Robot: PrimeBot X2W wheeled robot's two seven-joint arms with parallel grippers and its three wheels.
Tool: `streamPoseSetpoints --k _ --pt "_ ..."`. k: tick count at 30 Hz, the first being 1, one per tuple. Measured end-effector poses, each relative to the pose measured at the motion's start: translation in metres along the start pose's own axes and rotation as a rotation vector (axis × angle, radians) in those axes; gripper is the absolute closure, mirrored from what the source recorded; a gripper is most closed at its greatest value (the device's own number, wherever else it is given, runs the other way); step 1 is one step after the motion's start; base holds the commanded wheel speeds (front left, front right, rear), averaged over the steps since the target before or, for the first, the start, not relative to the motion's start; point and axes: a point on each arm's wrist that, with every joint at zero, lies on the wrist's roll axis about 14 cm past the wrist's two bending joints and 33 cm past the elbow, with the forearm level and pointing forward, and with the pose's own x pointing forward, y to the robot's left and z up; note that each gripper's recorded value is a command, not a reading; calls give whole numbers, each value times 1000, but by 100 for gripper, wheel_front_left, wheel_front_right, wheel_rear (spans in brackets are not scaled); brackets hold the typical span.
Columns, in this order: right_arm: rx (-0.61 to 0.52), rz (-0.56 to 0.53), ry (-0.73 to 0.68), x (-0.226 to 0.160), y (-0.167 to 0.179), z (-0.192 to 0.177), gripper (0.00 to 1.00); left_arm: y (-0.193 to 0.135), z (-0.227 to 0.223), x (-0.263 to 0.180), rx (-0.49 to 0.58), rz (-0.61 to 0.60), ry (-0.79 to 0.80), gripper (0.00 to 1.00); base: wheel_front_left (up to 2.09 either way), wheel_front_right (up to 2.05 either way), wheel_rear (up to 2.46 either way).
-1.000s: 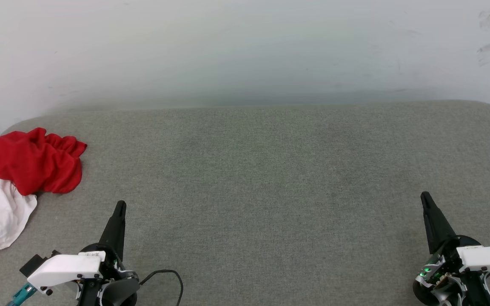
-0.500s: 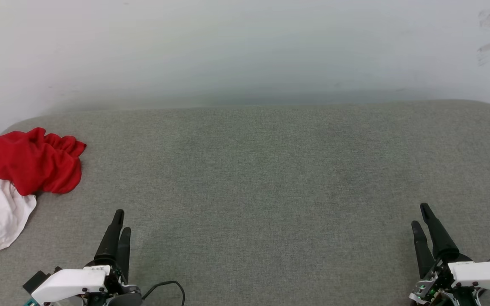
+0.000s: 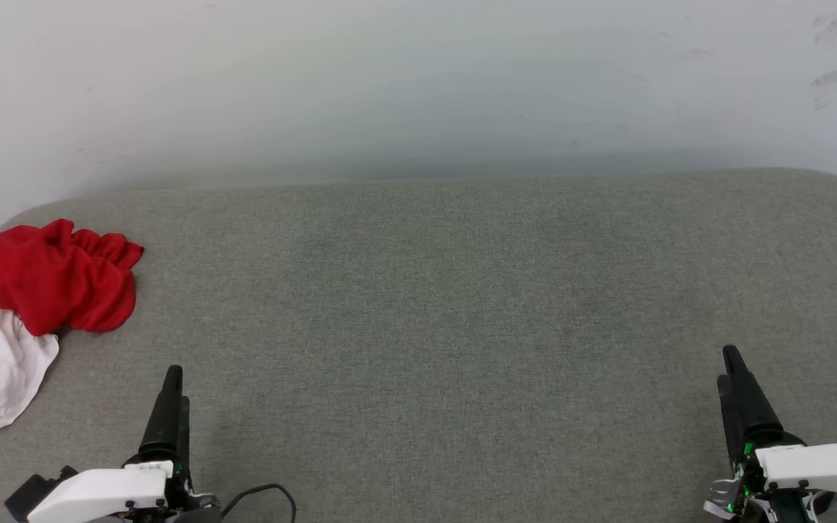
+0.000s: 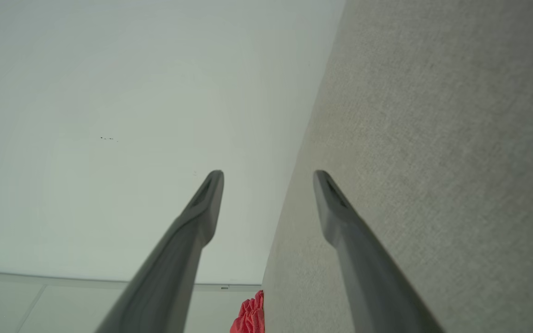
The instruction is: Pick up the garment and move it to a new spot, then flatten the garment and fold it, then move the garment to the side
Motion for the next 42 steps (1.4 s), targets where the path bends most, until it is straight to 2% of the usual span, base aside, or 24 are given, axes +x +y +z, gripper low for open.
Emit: streamPoseSetpoints --k 9,11,12,18,27,35,42 --pt "-209 -4 -50 1 1 15 0 -5 21 1 129 -12 -74 0 0 0 0" --pt "-266 19 -57 4 9 16 0 -9 25 2 163 -23 -90 0 0 0 0" --pt "-367 62 -55 5 23 13 0 -19 31 3 226 -51 -112 0 0 0 0" --pt "-536 136 -64 6 46 8 0 -45 29 4 352 -128 -126 0 0 0 0" --pt "-801 200 -96 6 66 6 0 -63 -3 2 682 -178 -77 0 0 0 0" --pt "-979 261 -100 5 80 -6 0 -71 -25 -1 836 -218 -52 0 0 0 0" --pt "-1089 281 -119 4 84 -7 0 -71 -40 -4 982 -237 -31 0 0 0 0"
